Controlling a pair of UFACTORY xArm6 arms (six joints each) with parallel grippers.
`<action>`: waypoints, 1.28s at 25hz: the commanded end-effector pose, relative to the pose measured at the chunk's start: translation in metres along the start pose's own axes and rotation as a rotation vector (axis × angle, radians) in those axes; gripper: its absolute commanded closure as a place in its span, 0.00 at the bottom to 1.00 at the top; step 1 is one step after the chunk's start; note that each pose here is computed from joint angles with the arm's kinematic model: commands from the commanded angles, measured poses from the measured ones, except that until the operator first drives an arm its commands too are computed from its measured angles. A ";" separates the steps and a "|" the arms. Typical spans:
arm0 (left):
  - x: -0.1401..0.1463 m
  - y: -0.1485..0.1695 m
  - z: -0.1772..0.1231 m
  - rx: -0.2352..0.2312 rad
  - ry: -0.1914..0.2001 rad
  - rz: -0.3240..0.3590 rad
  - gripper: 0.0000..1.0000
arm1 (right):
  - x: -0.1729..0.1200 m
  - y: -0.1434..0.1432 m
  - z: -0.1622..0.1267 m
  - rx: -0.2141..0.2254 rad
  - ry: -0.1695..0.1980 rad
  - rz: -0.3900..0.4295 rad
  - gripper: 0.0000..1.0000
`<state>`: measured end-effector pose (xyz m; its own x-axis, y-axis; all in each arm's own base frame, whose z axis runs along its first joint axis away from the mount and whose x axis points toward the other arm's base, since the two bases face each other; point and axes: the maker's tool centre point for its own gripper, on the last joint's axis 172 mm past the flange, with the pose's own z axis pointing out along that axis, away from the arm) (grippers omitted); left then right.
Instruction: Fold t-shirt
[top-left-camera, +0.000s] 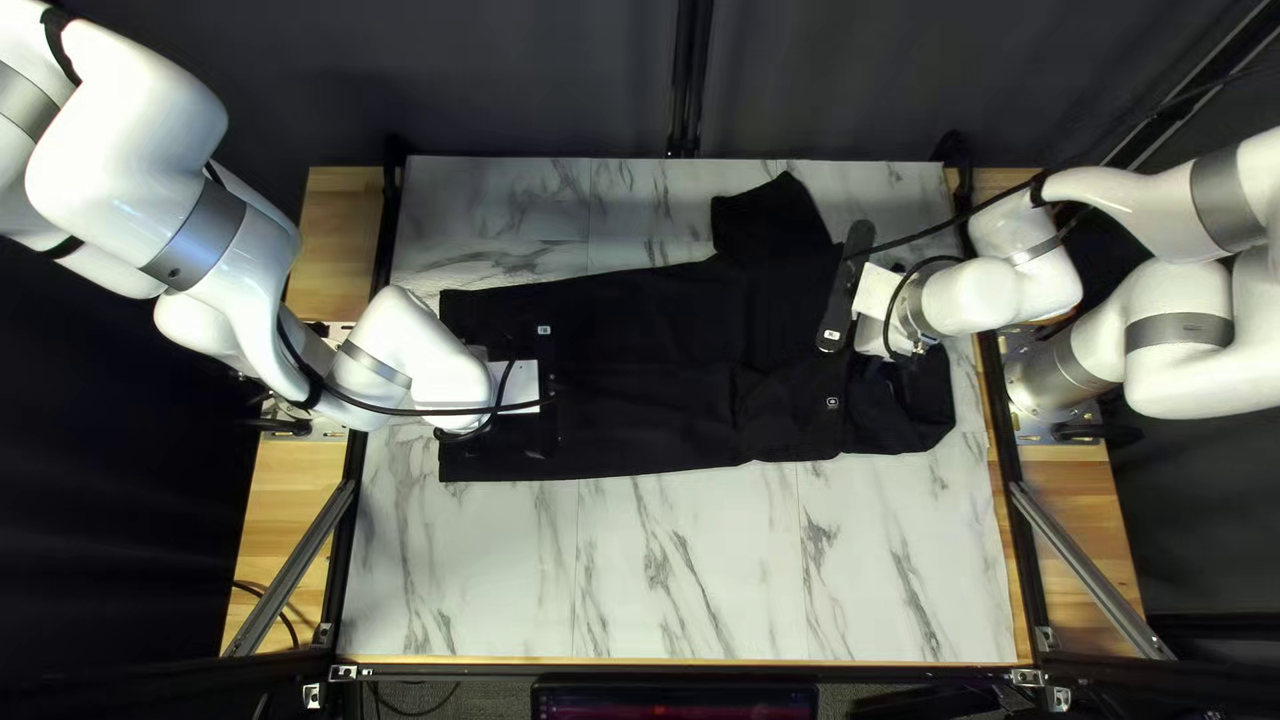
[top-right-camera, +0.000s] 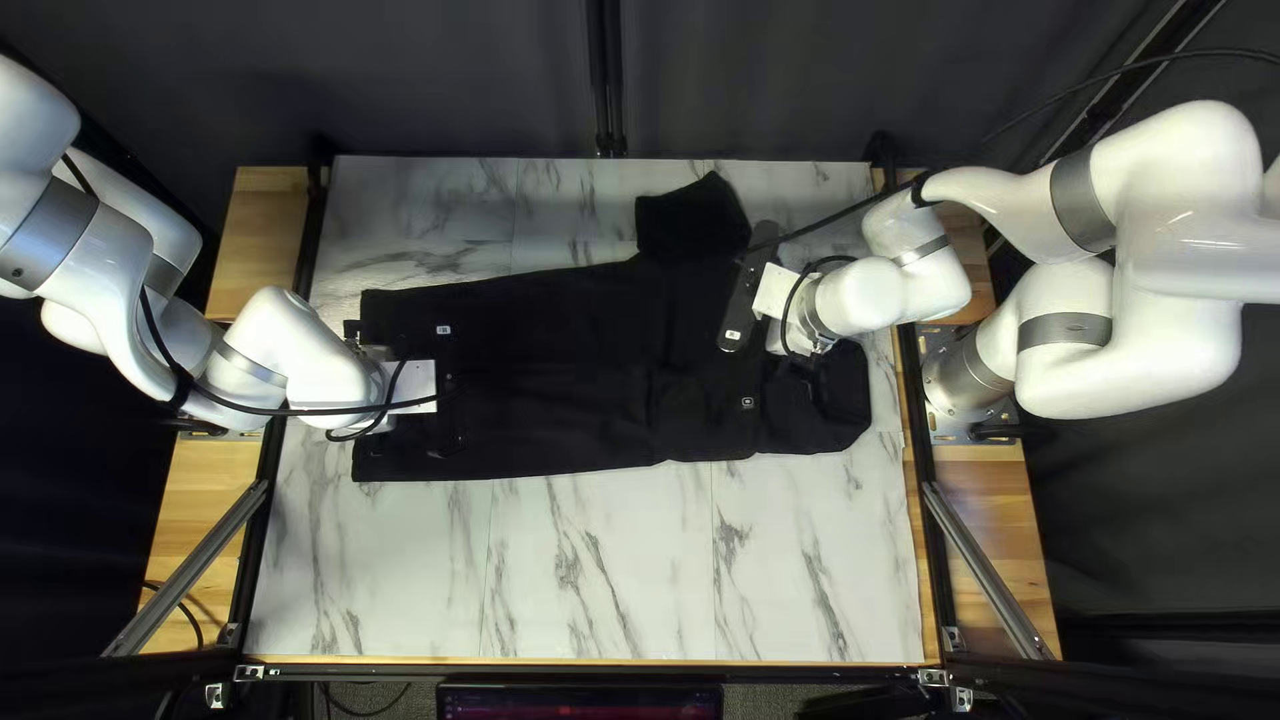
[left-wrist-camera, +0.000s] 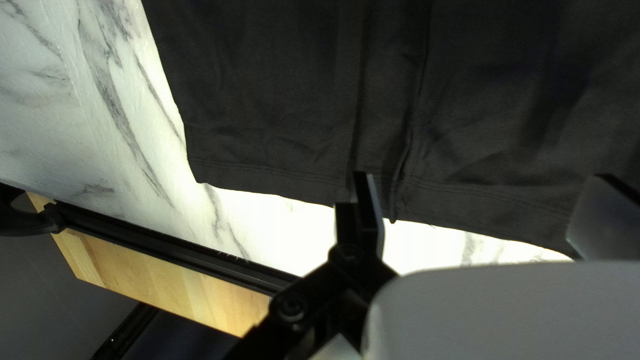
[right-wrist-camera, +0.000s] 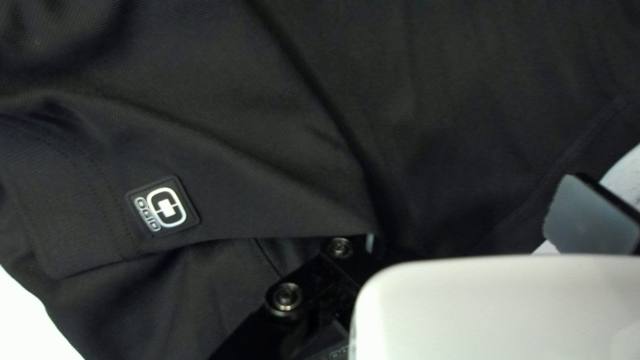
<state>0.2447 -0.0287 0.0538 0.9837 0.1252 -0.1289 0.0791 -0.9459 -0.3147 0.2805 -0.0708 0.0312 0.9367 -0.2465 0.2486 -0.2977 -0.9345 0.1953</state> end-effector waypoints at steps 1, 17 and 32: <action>0.000 0.000 0.000 0.000 0.000 0.000 0.00 | -0.001 0.003 -0.003 -0.007 -0.013 0.001 0.00; 0.000 0.000 0.000 0.000 0.000 0.000 0.00 | -0.011 0.012 -0.032 -0.050 -0.077 0.006 0.00; 0.000 0.000 0.000 0.000 0.000 0.000 0.00 | 0.010 0.041 -0.095 -0.046 -0.151 -0.006 0.00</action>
<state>0.2447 -0.0287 0.0538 0.9837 0.1252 -0.1289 0.0791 -0.9459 -0.3147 0.2627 -0.0898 0.1333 0.9534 -0.2798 0.1133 -0.2996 -0.9227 0.2424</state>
